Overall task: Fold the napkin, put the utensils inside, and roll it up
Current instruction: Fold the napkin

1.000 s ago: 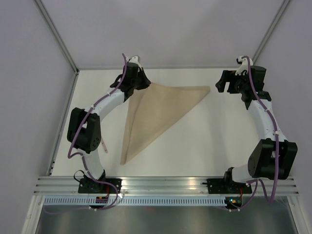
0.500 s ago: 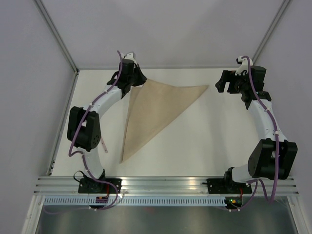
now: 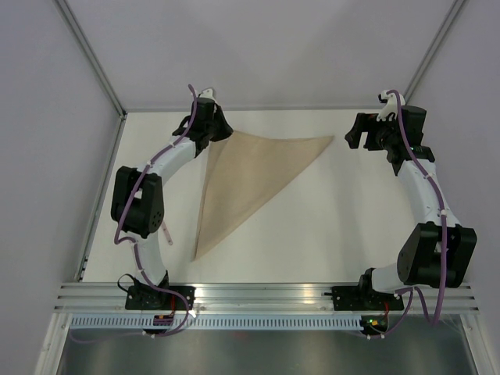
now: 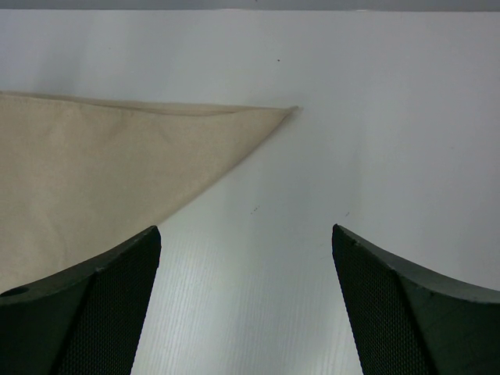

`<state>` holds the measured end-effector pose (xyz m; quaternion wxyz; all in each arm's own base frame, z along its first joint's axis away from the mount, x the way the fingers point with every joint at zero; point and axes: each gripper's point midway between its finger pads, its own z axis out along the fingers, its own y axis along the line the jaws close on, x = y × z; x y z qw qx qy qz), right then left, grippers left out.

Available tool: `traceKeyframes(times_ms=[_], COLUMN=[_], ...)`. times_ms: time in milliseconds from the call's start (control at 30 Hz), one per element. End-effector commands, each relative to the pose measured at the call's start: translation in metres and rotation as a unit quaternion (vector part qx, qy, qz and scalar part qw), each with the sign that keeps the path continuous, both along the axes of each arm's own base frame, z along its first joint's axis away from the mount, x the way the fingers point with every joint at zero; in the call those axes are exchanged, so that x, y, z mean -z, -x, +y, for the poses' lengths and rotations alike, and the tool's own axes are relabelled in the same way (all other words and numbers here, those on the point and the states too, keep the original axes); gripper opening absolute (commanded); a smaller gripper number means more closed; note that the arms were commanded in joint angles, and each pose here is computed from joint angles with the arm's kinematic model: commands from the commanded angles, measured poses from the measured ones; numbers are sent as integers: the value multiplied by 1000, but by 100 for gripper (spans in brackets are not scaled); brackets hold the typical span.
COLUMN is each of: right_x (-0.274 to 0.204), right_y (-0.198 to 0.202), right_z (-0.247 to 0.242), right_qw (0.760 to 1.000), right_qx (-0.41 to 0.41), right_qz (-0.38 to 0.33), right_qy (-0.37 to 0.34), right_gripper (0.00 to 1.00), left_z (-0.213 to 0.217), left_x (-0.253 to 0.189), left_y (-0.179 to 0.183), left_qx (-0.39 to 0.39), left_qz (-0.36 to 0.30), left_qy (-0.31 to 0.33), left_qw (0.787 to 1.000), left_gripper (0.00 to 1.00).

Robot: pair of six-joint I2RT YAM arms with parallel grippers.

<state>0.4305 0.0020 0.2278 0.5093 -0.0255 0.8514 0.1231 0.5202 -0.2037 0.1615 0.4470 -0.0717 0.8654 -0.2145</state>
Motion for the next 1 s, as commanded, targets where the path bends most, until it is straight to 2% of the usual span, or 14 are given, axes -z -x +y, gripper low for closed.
traceKeyframes(times_ms=[0, 500, 967], right_x=[-14, -13, -10], right_y=[-5, -6, -5], right_z=[-1, -1, 0], right_qw=[1000, 1000, 1000], right_qx=[-3, -3, -6], right_qz=[-16, -15, -11], right_qy=[0, 1, 1], right_gripper=[95, 95, 95], left_z=[-3, 4, 17], left_x=[-23, -36, -25], left_y=[-10, -14, -18], left_qx=[1, -6, -19], left_qz=[-23, -34, -23], left_qy=[18, 8, 5], left_qw=[1000, 999, 1000], left_gripper=[2, 2, 2])
